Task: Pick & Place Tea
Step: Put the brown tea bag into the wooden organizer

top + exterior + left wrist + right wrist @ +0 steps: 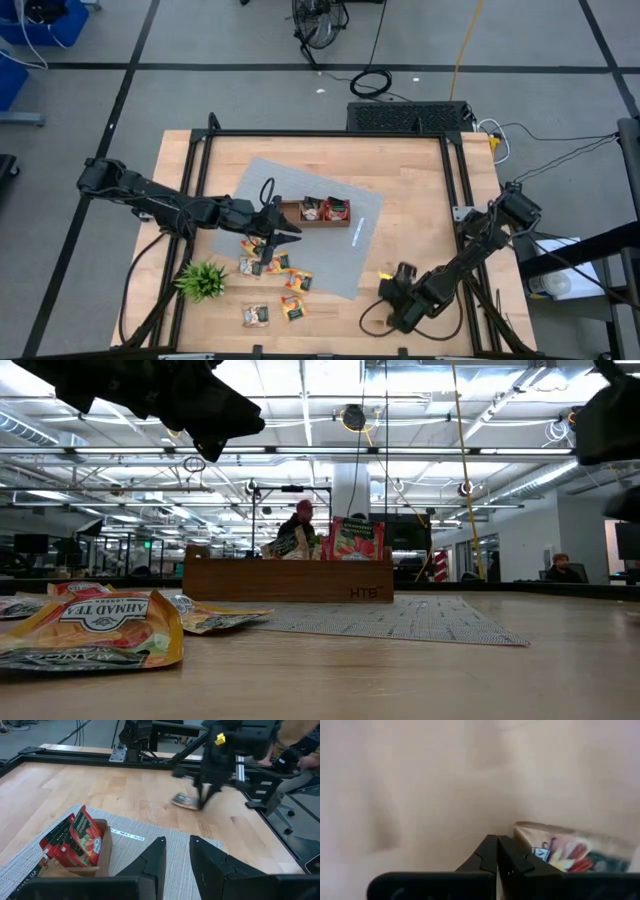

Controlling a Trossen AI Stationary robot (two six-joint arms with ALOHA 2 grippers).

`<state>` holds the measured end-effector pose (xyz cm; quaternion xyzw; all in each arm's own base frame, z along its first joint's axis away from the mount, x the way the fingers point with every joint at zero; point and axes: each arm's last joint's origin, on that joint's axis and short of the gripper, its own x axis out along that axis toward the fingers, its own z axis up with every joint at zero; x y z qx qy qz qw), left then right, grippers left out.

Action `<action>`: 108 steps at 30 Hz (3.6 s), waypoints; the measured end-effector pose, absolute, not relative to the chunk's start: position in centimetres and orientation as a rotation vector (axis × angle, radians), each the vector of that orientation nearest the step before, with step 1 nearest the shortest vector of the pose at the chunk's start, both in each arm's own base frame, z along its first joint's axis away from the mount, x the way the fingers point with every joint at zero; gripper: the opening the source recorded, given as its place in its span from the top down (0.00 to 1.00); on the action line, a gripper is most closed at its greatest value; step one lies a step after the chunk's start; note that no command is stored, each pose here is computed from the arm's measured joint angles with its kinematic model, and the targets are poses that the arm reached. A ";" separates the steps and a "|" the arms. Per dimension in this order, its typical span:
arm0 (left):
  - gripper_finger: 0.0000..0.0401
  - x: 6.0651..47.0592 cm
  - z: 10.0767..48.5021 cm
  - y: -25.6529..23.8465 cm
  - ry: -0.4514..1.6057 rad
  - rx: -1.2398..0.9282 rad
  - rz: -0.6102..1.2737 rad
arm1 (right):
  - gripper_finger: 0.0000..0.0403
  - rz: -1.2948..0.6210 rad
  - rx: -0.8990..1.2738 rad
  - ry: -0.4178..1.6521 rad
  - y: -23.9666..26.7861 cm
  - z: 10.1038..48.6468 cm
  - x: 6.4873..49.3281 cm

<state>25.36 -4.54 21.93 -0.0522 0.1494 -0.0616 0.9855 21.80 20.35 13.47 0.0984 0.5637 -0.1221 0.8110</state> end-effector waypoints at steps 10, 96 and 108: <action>0.78 25.4 21.9 -4.5 0.299 -0.102 -0.124 | 1.00 -0.282 0.233 1.081 20.0 18.7 19.9; 0.68 37.1 20.8 -2.8 0.210 -0.292 0.036 | 1.00 -0.495 -0.762 0.527 9.4 17.1 27.1; 0.26 37.5 20.9 -2.4 0.223 -0.354 0.123 | 1.00 -0.499 -0.755 0.518 9.4 17.2 27.1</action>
